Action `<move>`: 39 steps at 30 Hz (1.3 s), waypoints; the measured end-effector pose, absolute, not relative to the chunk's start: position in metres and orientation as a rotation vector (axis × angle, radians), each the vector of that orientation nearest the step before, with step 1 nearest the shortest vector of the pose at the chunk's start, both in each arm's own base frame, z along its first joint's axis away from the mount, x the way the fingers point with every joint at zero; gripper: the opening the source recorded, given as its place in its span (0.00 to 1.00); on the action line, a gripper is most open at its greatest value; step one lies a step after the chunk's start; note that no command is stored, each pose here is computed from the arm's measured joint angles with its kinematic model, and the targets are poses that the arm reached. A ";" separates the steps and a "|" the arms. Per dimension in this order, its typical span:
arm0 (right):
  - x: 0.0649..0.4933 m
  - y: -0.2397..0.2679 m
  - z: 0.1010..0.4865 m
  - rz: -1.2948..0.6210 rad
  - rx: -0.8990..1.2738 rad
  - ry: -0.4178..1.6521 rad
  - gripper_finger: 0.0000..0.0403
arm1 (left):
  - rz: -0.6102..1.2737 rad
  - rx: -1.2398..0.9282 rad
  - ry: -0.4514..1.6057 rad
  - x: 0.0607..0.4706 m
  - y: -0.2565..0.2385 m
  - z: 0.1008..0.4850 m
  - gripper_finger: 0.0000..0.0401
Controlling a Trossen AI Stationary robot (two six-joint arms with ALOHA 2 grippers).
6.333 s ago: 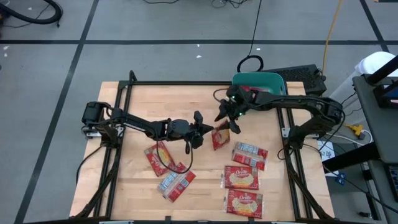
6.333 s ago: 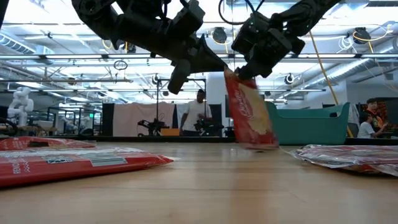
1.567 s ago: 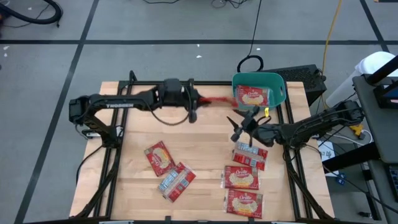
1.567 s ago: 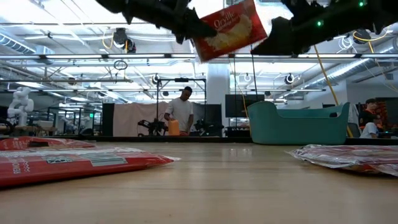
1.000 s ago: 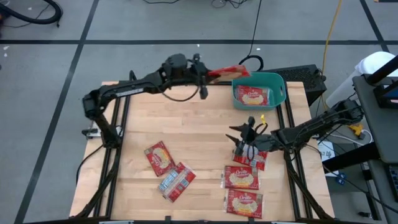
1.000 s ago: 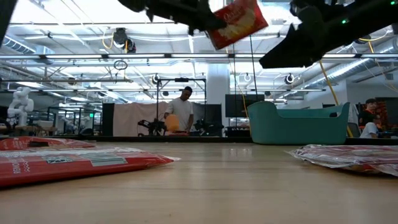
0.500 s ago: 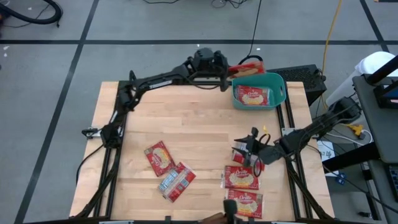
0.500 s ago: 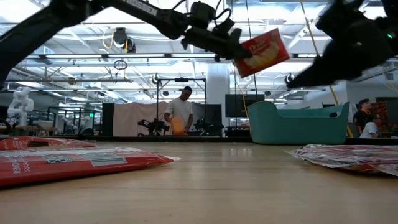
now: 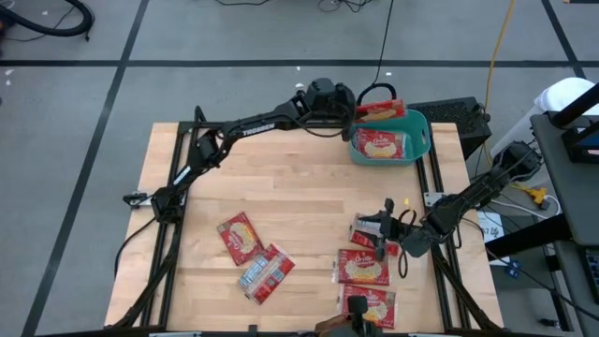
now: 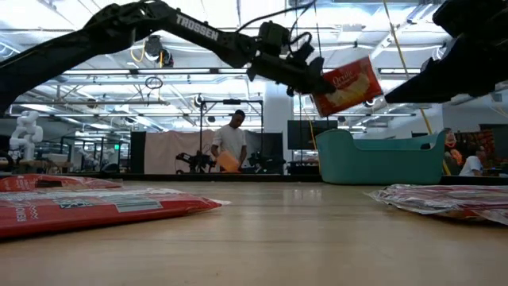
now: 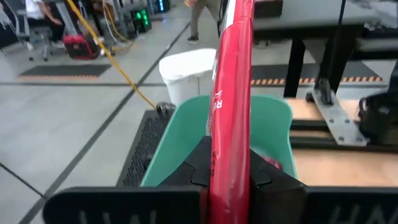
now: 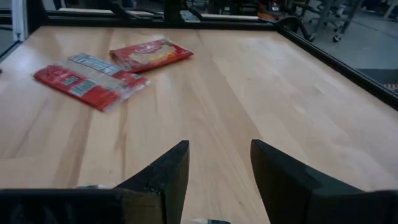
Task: Sort popcorn bags into baskets
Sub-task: Put the red popcorn bag into the blue bin
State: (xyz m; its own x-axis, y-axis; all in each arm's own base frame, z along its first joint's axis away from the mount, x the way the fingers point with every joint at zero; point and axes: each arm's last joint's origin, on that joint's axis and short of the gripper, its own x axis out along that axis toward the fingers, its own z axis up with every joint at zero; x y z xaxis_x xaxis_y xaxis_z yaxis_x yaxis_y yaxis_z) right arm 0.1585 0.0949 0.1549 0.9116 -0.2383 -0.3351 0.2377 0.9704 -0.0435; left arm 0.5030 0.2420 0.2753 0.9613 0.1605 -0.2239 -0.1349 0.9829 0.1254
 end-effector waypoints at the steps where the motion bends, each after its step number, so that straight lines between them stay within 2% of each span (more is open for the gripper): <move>1: 0.158 0.095 0.156 -0.241 -0.006 0.343 0.41 | 0.151 0.093 0.251 0.502 0.243 0.273 0.07; 6: 0.155 0.094 0.163 -0.229 -0.005 0.317 0.41 | 0.153 0.037 0.267 0.503 0.246 0.265 0.12; 15: 0.152 0.091 0.173 -0.214 -0.028 0.280 0.41 | 0.138 -0.026 0.298 0.512 0.248 0.235 0.11; 22: 0.151 0.091 0.176 -0.210 -0.034 0.267 0.41 | 0.122 -0.024 0.287 0.516 0.240 0.236 0.16; 39: 0.150 0.089 0.175 -0.247 -0.045 0.266 0.41 | 0.217 -0.002 0.281 0.522 0.243 0.223 0.17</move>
State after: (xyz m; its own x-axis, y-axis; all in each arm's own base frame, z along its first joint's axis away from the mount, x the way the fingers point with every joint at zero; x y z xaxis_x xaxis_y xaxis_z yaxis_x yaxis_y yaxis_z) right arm 0.1504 0.0892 0.1751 0.9348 -0.2474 -0.2549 0.2354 0.9688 -0.0769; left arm 0.5215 0.2431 0.2228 0.9378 0.2122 -0.2749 -0.2127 0.9767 0.0285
